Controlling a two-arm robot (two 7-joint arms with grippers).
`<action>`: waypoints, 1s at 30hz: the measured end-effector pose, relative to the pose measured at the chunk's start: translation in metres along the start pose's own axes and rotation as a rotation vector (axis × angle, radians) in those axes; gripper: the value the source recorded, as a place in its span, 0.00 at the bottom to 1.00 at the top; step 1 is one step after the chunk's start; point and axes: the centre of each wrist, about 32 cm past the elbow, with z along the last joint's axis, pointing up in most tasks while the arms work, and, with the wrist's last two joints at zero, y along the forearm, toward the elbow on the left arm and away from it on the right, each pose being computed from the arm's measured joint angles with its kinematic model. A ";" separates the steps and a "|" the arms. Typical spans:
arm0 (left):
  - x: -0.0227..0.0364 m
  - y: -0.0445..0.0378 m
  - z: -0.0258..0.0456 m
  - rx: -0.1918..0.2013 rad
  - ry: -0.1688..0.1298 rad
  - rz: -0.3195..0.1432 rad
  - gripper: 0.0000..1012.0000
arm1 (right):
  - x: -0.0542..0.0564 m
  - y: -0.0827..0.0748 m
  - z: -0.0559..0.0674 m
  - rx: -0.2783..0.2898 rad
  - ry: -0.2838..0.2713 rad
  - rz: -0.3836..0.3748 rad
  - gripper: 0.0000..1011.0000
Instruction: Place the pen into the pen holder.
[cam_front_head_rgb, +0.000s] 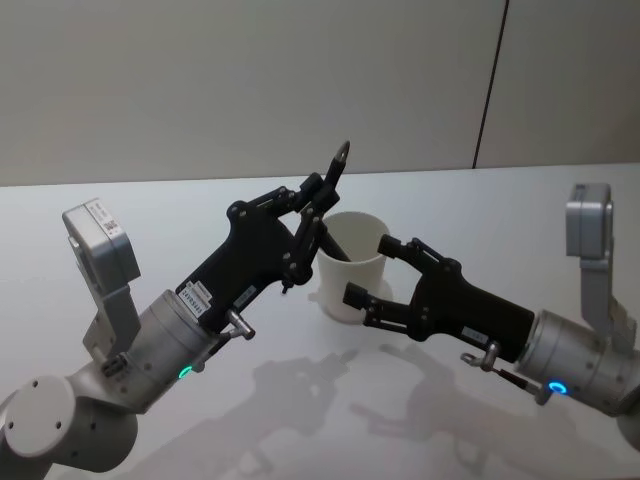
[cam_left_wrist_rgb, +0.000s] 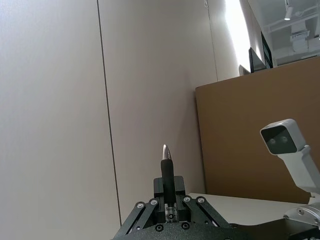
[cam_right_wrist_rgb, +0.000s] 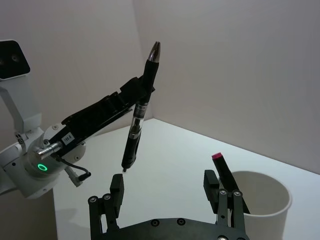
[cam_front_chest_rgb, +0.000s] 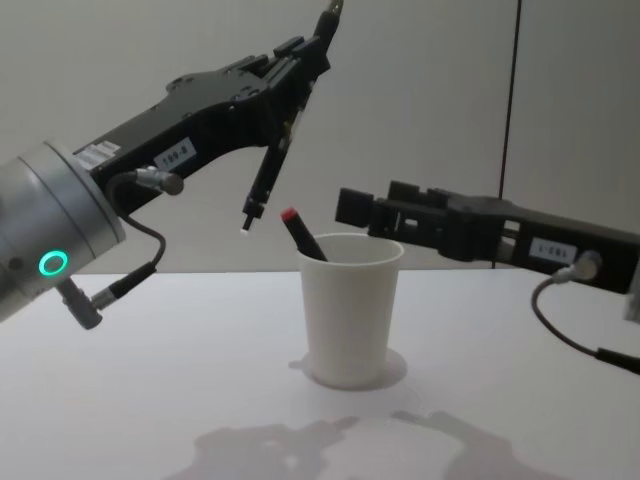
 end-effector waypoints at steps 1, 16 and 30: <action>0.0000 0.0000 0.0000 0.000 0.000 0.000 0.12 | 0.001 0.001 -0.001 0.000 0.004 0.004 0.99; 0.0000 0.0000 0.0000 0.000 0.000 0.000 0.12 | 0.017 0.021 -0.002 0.014 0.059 0.090 0.99; 0.0000 0.0000 0.0000 0.000 0.000 0.000 0.12 | 0.026 0.036 -0.004 0.018 0.092 0.159 0.99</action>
